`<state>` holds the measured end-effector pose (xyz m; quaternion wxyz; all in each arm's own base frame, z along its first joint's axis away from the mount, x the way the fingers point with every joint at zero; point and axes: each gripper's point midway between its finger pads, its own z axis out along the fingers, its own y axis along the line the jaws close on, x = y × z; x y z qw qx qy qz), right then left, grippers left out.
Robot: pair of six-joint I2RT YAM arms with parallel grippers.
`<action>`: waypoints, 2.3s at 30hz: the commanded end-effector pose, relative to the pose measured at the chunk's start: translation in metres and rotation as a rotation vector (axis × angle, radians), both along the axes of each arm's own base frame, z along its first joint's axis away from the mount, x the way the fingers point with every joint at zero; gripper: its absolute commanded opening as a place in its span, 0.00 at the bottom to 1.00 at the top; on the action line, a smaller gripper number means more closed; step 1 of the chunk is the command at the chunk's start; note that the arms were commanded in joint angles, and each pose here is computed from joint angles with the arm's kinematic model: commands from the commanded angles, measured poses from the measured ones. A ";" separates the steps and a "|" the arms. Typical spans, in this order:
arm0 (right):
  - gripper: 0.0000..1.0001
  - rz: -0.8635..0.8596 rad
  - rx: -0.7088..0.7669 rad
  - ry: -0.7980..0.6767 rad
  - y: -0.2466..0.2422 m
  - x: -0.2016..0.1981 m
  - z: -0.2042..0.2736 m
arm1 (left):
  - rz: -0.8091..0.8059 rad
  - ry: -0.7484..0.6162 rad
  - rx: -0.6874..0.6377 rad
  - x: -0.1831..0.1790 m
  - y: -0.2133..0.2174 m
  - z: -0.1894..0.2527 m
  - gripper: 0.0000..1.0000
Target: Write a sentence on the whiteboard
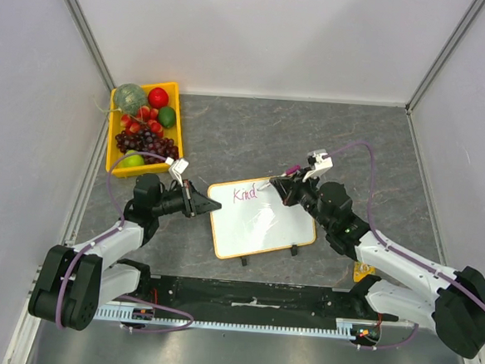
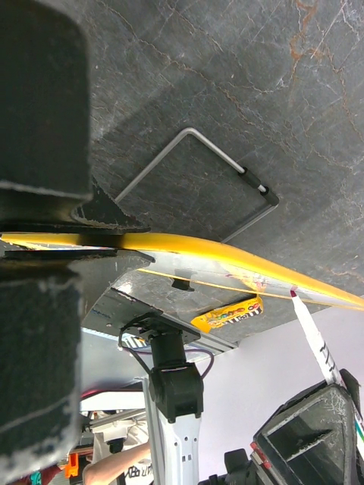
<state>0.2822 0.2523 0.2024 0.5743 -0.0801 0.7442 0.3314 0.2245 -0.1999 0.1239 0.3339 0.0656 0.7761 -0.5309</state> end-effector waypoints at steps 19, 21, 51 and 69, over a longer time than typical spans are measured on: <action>0.00 0.007 -0.045 0.035 -0.007 -0.009 -0.017 | 0.051 0.049 0.109 0.001 0.010 -0.033 0.02; 0.00 -0.006 -0.033 0.024 -0.007 -0.006 -0.011 | 0.053 0.050 0.109 0.001 0.010 -0.033 0.02; 0.00 -0.091 -0.058 0.033 -0.015 0.008 -0.005 | 0.052 0.041 0.106 0.000 0.010 -0.032 0.02; 0.00 -0.029 -0.083 0.065 -0.016 -0.009 -0.023 | 0.053 0.041 0.107 0.001 0.010 -0.032 0.02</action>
